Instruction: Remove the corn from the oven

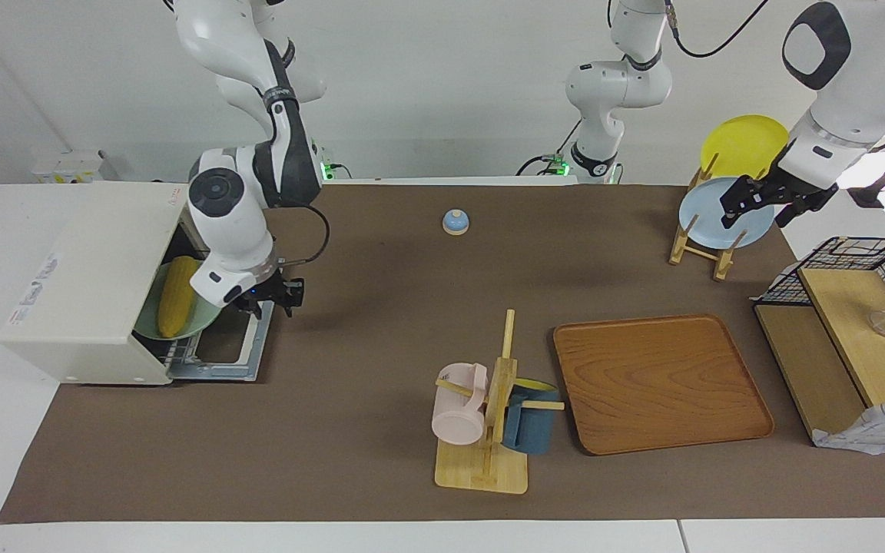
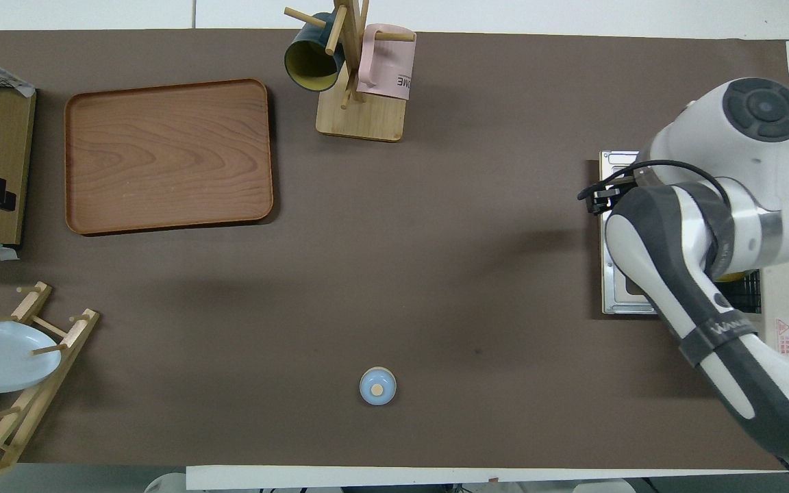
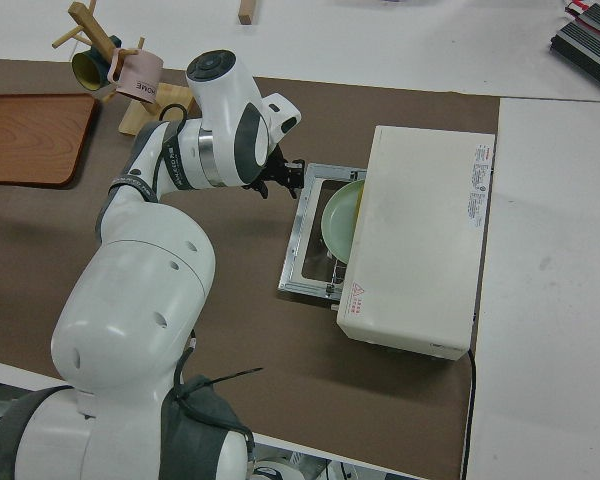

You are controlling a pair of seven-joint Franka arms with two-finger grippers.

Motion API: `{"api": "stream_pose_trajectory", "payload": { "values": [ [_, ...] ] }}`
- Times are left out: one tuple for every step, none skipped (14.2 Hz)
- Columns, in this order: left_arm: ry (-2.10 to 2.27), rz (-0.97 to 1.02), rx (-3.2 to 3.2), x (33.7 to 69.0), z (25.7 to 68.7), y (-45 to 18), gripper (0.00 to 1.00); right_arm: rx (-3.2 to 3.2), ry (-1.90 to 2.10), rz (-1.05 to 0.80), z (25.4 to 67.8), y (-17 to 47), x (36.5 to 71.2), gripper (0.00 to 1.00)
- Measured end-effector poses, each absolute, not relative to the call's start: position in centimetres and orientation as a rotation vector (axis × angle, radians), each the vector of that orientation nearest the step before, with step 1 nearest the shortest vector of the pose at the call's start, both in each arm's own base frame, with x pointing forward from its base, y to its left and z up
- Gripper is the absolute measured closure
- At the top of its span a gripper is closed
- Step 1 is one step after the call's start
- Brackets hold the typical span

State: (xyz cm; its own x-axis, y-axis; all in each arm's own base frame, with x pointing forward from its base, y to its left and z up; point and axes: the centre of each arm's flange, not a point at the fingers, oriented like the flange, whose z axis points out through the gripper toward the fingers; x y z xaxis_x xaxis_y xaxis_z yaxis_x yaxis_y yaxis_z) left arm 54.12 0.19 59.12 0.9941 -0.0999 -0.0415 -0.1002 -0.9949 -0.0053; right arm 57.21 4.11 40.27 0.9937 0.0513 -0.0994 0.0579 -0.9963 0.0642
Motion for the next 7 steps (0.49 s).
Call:
{"api": "stream_pose_trajectory", "payload": {
  "values": [
    [0.157, 0.065, -3.13, 54.1, 59.1, 0.2, 0.0, 3.069, 0.045, -0.178, 40.8, 2.5, 56.8, 0.37],
    [0.157, 0.065, -3.13, 54.1, 59.1, 0.2, 0.0, 3.069, 0.015, -0.197, 41.0, 1.2, 56.6, 0.37],
    [0.157, 0.065, -3.13, 54.1, 59.1, 0.2, 0.0, 3.07, 0.006, -0.21, 40.8, 0.1, 56.4, 0.37],
    [0.157, 0.065, -3.13, 54.1, 59.1, 0.2, 0.0, 3.071, 0.007, -0.223, 40.5, -0.7, 56.3, 0.37],
    [0.157, 0.065, -3.13, 54.1, 59.1, 0.2, 0.0, 3.072, 0.012, -0.236, 40.0, -1.3, 56.0, 0.37],
    [0.157, 0.065, -3.13, 54.1, 59.1, 0.2, 0.0, 3.074, 0.014, -0.238, 39.6, -1.8, 55.9, 0.37],
    [0.157, 0.065, -3.13, 54.1, 59.1, 0.2, 0.0, 3.076, 0.013, -0.223, 39.1, -2.1, 55.8, 0.38]
  ]
}}
